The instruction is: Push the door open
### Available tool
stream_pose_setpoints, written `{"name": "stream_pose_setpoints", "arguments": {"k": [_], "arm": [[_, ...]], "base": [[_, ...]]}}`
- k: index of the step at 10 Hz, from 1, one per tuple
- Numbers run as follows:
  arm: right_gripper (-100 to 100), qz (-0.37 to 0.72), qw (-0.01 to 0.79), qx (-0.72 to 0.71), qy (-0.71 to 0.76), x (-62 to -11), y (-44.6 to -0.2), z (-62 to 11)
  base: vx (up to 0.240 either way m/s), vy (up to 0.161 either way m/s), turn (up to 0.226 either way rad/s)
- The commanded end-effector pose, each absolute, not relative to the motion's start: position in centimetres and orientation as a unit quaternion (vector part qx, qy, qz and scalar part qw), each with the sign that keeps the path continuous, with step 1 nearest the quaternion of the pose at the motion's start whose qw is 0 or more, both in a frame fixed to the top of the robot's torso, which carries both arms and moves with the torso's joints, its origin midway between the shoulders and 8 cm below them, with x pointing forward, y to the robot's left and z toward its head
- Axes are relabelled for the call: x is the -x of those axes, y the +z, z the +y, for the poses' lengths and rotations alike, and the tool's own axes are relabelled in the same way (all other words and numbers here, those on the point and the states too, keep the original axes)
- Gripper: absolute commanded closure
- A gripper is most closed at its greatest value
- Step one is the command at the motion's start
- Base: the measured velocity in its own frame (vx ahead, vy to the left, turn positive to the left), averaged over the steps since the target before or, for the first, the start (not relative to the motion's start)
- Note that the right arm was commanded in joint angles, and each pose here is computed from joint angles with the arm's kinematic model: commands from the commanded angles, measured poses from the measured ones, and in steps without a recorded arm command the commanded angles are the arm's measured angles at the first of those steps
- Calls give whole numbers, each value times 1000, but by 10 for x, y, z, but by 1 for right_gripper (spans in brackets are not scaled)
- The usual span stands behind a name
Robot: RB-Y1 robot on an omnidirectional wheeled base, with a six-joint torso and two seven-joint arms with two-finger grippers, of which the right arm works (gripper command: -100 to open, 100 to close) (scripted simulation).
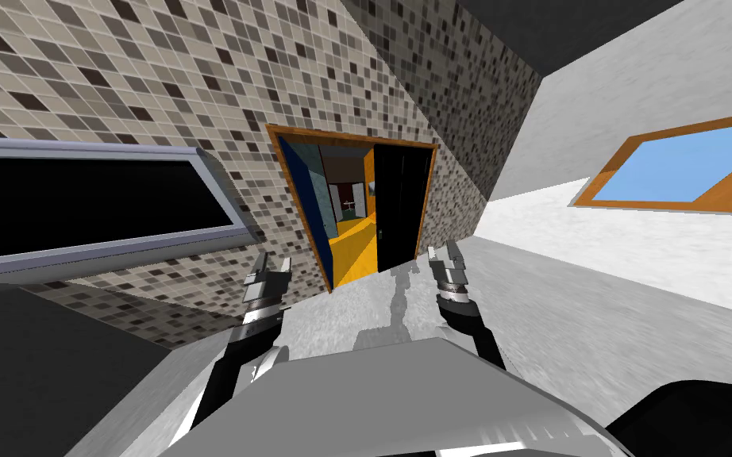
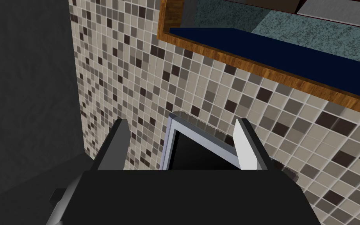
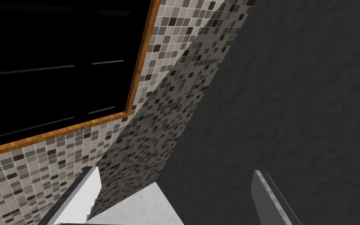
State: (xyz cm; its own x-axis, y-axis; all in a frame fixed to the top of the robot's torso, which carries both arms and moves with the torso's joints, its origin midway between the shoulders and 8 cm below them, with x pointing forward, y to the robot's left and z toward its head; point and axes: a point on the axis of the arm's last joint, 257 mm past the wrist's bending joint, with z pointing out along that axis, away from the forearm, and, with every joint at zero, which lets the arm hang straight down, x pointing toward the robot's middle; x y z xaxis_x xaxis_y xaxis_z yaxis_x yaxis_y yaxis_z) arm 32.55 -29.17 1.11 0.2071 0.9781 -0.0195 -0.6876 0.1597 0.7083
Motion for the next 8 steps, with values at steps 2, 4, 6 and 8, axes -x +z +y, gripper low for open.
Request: {"name": "stream_pose_setpoints", "arguments": {"k": [2,4,6,8], "arm": [[-100,259,714,-295,580,-334,-1,-290],[-100,271,707,-299,581,-344,-15,-288],[-100,279,702,-301,582,-350,-25,-286],[-100,286,697,-304,583,-357,-34,-285]], "base": [[153,-27,8],[111,-1,5],[109,-24,6],[95,-13,6]]}}
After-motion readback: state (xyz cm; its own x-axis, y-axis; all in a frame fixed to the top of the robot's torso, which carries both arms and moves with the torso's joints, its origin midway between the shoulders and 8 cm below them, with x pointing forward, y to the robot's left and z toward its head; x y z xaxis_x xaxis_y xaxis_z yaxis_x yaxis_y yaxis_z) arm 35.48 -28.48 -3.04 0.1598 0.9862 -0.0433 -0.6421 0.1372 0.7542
